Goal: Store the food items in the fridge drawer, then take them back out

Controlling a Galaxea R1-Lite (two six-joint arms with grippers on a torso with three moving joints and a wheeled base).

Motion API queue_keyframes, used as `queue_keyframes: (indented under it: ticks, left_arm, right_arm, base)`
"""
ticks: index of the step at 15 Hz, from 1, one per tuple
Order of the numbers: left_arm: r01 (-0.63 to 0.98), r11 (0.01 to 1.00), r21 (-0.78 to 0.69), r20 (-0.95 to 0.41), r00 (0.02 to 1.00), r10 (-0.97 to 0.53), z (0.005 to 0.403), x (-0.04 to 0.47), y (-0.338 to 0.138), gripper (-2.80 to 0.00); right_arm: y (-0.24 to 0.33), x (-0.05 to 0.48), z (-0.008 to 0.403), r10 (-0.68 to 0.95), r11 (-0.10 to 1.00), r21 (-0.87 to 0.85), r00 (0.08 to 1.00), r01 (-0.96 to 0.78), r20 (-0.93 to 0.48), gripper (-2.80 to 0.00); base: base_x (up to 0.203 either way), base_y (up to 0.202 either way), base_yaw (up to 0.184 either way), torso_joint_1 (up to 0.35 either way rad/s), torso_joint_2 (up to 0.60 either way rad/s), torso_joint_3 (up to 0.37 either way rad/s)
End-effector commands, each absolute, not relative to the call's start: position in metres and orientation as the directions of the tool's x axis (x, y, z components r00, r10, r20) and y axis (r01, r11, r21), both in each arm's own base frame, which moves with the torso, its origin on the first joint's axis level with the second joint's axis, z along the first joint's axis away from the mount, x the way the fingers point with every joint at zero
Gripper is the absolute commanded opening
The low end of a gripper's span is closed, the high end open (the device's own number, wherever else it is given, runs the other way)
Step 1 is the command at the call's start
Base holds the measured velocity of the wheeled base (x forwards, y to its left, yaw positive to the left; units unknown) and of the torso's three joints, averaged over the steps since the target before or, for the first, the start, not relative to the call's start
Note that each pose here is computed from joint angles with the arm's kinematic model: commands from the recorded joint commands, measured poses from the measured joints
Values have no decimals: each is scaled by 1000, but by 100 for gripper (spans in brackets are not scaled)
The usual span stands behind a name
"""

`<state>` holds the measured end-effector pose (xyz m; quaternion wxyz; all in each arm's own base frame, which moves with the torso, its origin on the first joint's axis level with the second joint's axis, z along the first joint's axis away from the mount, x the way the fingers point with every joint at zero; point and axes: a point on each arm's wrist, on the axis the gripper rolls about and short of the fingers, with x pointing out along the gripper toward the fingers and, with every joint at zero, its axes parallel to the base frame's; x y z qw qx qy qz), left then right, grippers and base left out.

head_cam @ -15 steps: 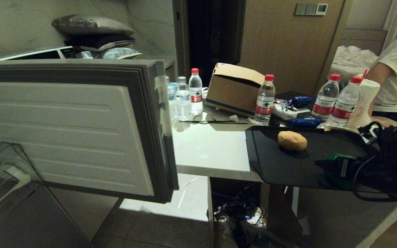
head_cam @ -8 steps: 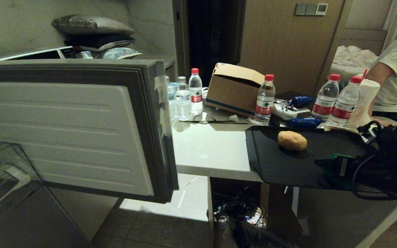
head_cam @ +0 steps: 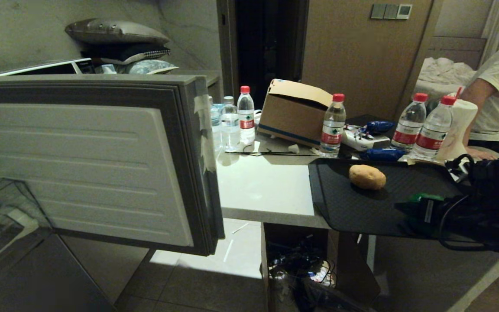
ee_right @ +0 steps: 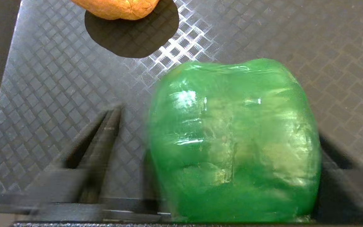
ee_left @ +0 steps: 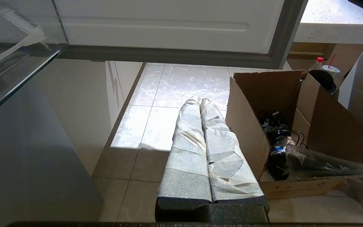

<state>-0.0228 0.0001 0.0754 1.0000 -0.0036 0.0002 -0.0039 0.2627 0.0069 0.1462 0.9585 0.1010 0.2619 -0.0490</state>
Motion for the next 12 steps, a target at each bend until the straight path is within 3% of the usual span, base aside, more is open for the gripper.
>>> queue_keyframes:
  ticks: [1, 7, 12]
  left_arm:
    - [8, 1000, -8, -1, 1000, -8, 75, -23, 0, -280]
    - [8, 1000, -8, -1, 1000, -8, 76, -23, 0, -280]
    - [8, 1000, -8, -1, 1000, -8, 76, -23, 0, -280]
  right_arm:
    - [7, 263, 146, -41, 972, 179, 865, 149, -500, -280]
    - [7, 252, 151, -40, 972, 184, 876, 145, -481, -280]
    - [6, 203, 179, -29, 975, 194, 933, 105, -359, -280]
  base:
    - [0, 0, 0, 0, 0, 0]
    - [0, 0, 0, 0, 0, 0]
    - [0, 0, 0, 0, 0, 0]
